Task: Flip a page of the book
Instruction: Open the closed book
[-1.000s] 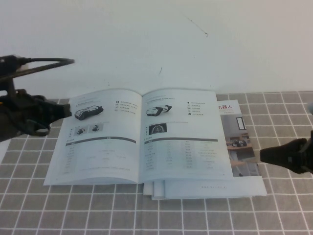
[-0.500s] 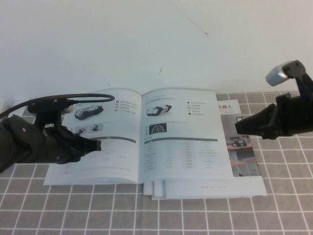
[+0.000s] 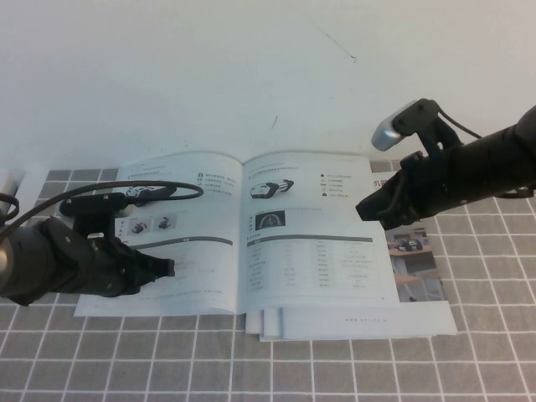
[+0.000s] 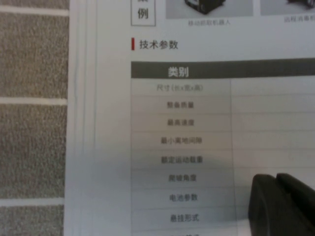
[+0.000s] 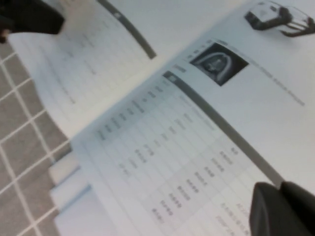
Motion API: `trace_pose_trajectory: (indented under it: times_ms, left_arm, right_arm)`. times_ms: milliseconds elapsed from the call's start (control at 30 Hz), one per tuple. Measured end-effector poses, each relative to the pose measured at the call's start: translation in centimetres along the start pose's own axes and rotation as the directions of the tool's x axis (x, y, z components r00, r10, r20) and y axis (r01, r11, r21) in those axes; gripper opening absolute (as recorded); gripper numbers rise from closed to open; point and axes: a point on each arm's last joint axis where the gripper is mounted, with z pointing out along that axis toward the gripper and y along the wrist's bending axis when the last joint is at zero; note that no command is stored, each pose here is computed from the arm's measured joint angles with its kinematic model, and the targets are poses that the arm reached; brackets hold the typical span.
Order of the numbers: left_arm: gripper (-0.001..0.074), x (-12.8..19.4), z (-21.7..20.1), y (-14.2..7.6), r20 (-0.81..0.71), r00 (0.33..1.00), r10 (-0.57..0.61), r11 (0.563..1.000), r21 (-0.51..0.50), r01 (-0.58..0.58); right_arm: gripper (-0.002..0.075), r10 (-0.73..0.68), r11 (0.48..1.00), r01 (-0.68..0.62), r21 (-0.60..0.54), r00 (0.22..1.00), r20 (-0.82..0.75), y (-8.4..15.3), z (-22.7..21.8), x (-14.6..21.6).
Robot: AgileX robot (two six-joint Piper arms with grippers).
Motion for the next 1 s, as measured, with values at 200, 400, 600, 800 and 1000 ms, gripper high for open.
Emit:
trace_pose_trajectory:
  times_ms: [200, 400, 600, 800, 1000]
  left_arm:
    - [-0.0004, 0.1, 0.1, 0.0, -0.005, 1.0, -0.002, 1.0, 0.0, 0.002]
    - [-0.0004, 0.1, 0.1, 0.0, -0.007, 1.0, -0.002, 1.0, 0.002, 0.002]
    - [-0.0004, 0.1, 0.2, 0.0, -0.012, 1.0, -0.002, 1.0, 0.005, 0.002]
    - [-0.0004, 0.0, 0.2, -0.1, -0.012, 1.0, -0.002, 1.0, 0.006, 0.002]
    - [-0.0004, 0.0, 0.2, -0.1, -0.014, 1.0, -0.004, 1.0, 0.008, 0.004]
  right_arm:
    - [0.0146, 0.15, 0.985, -0.147, 0.095, 0.988, -0.021, -2.5, 3.2, 1.9]
    - [0.0335, 0.279, 0.956, -0.273, 0.109, 0.959, -0.043, -3.3, 4.7, 3.3]
    - [0.0365, 0.319, 0.941, -0.311, 0.131, 0.947, -0.038, -3.7, 5.2, 3.7]
    - [0.0367, 0.316, 0.934, -0.309, 0.182, 0.949, -0.013, -4.3, 5.3, 3.7]
    - [0.0367, 0.355, 0.923, -0.345, 0.171, 0.935, -0.028, -4.4, 5.9, 4.3]
